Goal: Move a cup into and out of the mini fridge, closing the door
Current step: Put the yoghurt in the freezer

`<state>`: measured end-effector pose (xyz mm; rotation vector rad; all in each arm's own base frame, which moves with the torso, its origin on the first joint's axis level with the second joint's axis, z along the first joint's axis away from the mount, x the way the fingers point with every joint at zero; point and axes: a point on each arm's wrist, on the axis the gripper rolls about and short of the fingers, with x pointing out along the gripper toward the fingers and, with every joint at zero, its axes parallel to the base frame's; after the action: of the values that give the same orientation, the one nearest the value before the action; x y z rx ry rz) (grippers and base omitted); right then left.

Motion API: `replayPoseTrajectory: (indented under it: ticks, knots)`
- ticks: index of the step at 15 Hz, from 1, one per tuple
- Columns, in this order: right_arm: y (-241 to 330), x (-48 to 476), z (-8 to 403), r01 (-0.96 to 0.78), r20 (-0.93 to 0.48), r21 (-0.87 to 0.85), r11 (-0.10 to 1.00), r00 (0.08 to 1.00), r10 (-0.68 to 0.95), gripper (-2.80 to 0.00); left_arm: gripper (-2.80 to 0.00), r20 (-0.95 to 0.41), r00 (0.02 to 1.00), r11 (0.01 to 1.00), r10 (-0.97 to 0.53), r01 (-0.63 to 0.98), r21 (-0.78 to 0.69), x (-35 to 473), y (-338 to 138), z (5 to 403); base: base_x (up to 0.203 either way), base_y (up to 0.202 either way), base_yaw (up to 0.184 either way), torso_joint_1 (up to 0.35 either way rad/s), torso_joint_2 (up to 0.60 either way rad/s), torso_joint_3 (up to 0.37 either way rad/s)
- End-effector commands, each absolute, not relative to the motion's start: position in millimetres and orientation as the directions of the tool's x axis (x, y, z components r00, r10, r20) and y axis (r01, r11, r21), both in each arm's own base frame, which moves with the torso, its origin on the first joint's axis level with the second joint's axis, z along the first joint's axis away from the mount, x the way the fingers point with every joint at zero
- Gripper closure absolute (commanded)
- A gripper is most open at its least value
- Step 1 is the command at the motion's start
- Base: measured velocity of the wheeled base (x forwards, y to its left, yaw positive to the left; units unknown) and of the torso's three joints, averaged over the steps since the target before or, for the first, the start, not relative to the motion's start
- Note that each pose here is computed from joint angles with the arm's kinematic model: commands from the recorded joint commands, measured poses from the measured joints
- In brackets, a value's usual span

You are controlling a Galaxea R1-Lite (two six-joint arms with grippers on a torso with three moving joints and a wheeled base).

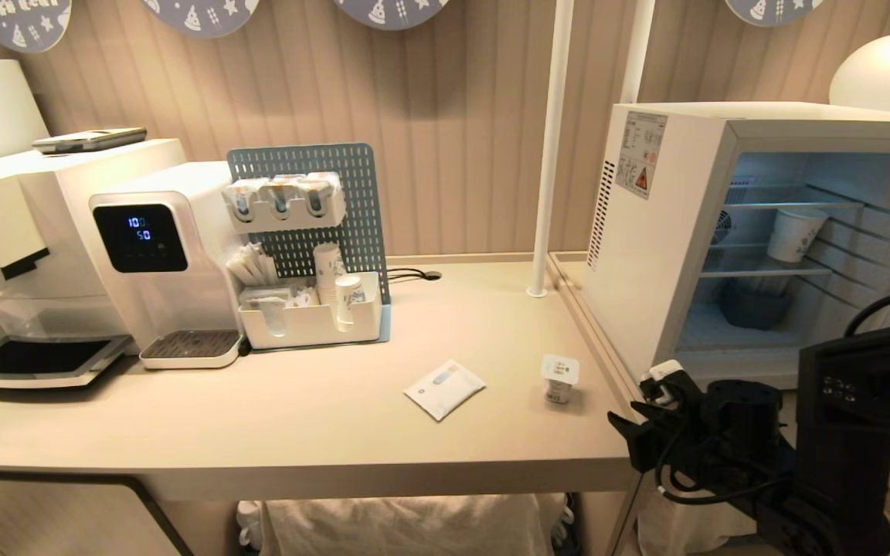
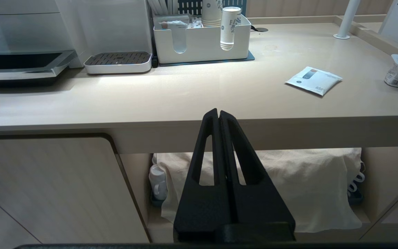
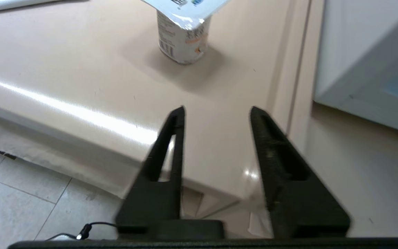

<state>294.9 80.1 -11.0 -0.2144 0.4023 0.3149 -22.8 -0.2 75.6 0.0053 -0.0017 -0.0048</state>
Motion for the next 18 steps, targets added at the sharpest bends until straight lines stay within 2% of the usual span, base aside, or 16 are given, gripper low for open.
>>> replayPoseTrajectory:
  ticks: [1, 10, 18]
  knots:
    - [91.8, 305.4, -22.6, -0.358, -0.413, -0.148, 0.922, 0.869, 0.271, -2.8, 0.0, 0.002, 1.0, 1.0, -0.005, 0.005, 0.005, -22.8, -0.2, 75.6, 0.0, 0.0, 0.0, 0.0, 0.0, 0.0]
    - [111.6, 351.1, -33.0, -0.278, -0.348, -0.186, 0.943, 0.916, 0.201, -2.8, 0.0, 0.002, 1.0, 1.0, -0.005, 0.005, 0.003, -22.8, -0.2, 75.6, 0.0, 0.0, 0.0, 0.0, 0.0, 0.0]
    - [123.9, 390.2, -49.4, -0.251, -0.371, -0.2, 0.947, 0.914, 0.164, -2.8, 0.0, 0.005, 1.0, 1.0, -0.005, 0.005, 0.001, -22.8, -0.2, 76.0, 0.0, 0.0, 0.0, 0.0, 0.0, 0.0]
